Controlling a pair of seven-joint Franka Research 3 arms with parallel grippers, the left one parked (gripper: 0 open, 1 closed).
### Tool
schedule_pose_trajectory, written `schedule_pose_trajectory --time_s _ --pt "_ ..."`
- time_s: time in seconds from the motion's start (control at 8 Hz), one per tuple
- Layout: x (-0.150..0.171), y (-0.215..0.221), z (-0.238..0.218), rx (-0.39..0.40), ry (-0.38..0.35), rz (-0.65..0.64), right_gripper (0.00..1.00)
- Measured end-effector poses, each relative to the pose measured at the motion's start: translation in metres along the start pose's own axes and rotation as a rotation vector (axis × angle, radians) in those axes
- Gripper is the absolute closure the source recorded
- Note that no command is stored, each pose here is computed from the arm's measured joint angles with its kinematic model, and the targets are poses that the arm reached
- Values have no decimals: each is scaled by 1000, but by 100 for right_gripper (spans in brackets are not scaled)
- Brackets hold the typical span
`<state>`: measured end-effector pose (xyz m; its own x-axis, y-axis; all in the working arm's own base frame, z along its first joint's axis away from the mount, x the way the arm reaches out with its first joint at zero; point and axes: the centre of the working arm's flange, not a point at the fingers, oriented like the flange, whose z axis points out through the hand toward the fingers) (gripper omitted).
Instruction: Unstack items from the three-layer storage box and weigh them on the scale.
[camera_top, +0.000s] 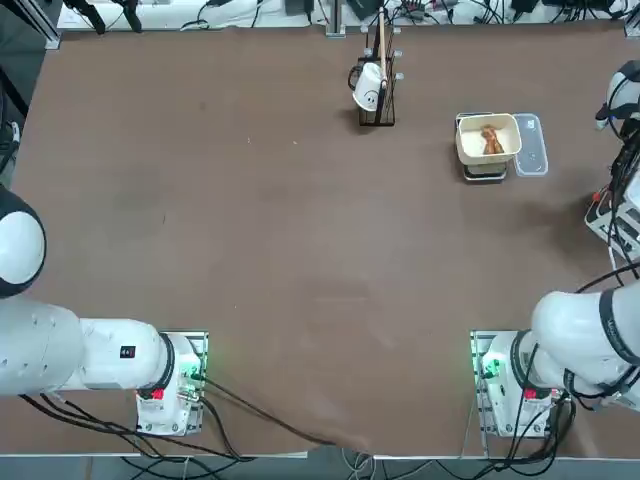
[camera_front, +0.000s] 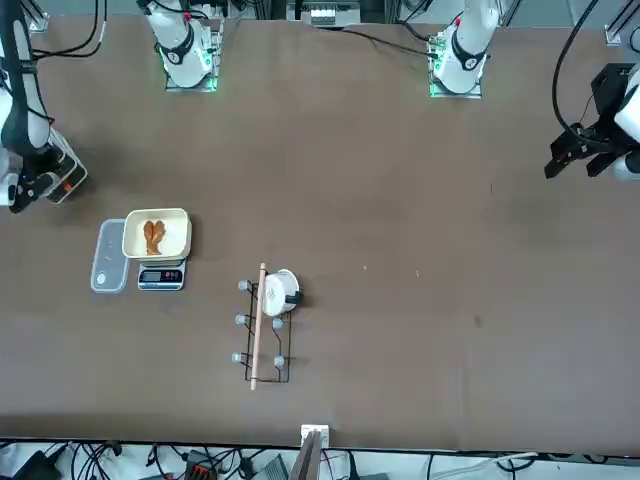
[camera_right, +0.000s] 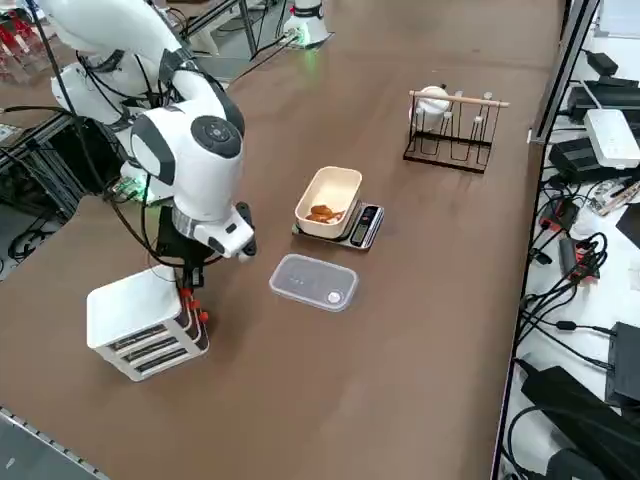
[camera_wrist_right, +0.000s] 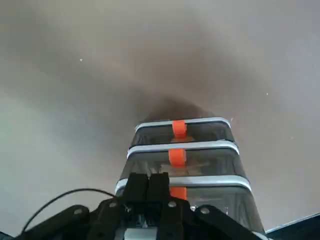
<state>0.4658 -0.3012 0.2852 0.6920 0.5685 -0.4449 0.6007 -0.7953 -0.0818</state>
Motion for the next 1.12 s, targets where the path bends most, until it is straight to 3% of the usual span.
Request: schedule_pose_trajectory --time_s 0.38,0.75,0.88,1.12 --pt "0 0 -1 -1 2 2 97" --pt "25 -4 -27 -12 81 3 93" --pt "41 -11 -36 -25 86 -19 84" --pt "58 -10 -22 -50 66 -41 48"
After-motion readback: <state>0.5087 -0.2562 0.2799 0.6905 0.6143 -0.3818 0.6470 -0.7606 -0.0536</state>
